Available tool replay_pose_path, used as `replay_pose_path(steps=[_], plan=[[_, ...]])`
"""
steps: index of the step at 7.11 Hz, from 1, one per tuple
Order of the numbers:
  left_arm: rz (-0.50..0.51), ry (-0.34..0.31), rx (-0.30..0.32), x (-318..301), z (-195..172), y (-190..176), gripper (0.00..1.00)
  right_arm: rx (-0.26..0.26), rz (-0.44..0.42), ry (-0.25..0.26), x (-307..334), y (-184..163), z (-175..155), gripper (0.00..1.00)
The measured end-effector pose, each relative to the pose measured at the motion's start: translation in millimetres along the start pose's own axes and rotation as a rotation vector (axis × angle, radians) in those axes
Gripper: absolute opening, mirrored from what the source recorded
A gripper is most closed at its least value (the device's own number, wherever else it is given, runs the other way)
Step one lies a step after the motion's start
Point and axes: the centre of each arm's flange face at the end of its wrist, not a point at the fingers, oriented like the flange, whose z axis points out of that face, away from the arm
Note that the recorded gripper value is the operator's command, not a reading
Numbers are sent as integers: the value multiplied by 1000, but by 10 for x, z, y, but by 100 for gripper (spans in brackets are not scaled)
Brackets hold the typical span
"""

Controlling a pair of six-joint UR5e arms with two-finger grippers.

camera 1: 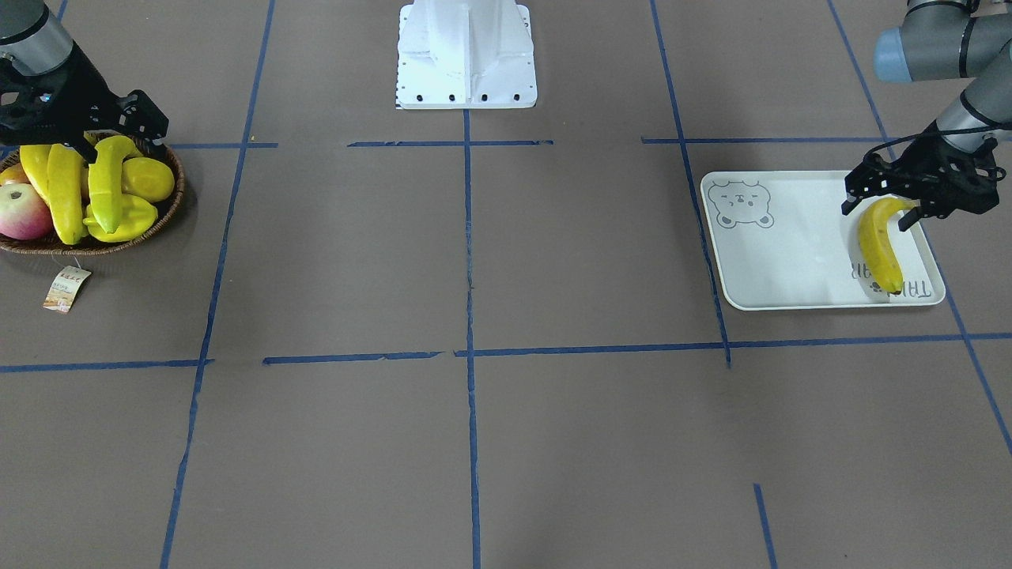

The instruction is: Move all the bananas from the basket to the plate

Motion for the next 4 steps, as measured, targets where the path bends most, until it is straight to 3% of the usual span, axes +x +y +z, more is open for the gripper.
replay_pose_path(steps=[3,4], plan=[[1,1,1,3,-1,-1,100,-13,-30,14,241,52,190,99],[1,2,1,3,-1,-1,100,-22,-62,30,312,29,296,94]])
